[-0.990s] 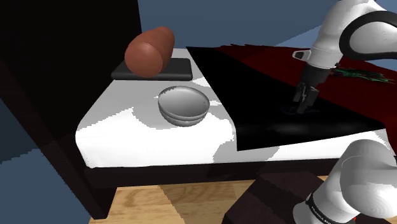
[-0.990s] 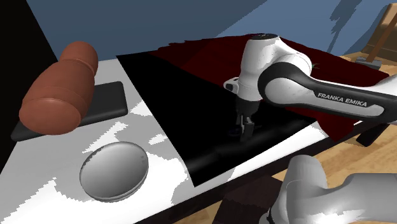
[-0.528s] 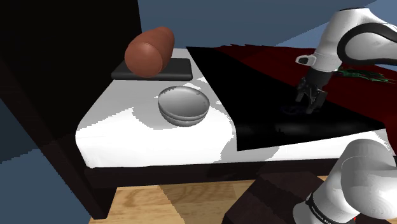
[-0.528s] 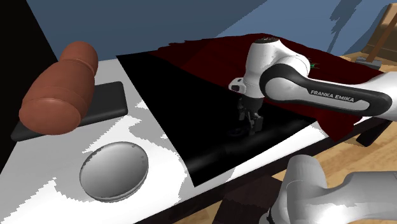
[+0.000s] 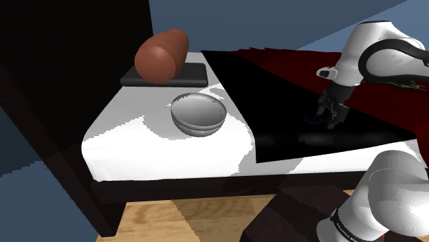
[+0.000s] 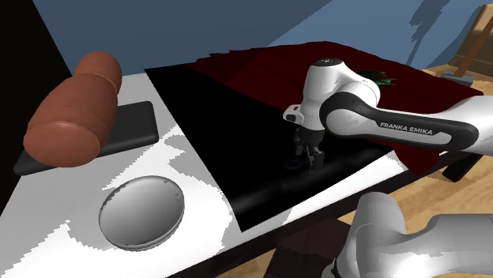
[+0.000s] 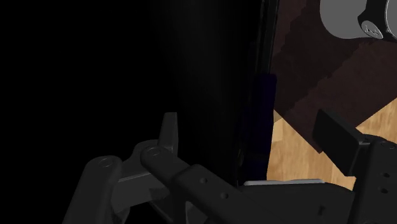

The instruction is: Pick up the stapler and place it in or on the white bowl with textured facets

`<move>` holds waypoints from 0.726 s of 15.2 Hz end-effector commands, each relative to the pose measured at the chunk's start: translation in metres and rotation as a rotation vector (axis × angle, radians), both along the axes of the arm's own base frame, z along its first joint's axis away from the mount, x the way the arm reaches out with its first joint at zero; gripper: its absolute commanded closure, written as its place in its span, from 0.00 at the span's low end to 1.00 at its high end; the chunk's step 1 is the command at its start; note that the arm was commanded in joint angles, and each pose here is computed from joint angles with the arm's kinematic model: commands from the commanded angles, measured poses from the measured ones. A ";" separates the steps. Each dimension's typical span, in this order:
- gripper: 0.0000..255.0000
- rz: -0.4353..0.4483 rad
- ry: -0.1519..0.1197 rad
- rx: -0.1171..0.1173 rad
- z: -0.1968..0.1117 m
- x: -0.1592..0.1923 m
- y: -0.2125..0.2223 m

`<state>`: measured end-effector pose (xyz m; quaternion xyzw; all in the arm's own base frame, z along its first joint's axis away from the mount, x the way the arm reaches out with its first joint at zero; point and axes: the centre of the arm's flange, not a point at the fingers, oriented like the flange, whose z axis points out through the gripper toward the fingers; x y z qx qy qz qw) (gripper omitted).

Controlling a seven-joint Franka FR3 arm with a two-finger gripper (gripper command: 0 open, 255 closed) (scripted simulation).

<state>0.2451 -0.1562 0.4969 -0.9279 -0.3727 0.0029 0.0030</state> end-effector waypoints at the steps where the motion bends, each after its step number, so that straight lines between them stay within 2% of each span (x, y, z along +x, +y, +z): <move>1: 0.00 0.000 0.000 0.000 -0.001 0.000 0.000; 5: 0.00 0.000 0.000 0.000 0.000 0.000 0.000; 6: 1.00 0.000 0.000 0.000 0.000 0.000 0.000; 11: 1.00 0.000 0.000 0.000 -0.001 0.000 0.000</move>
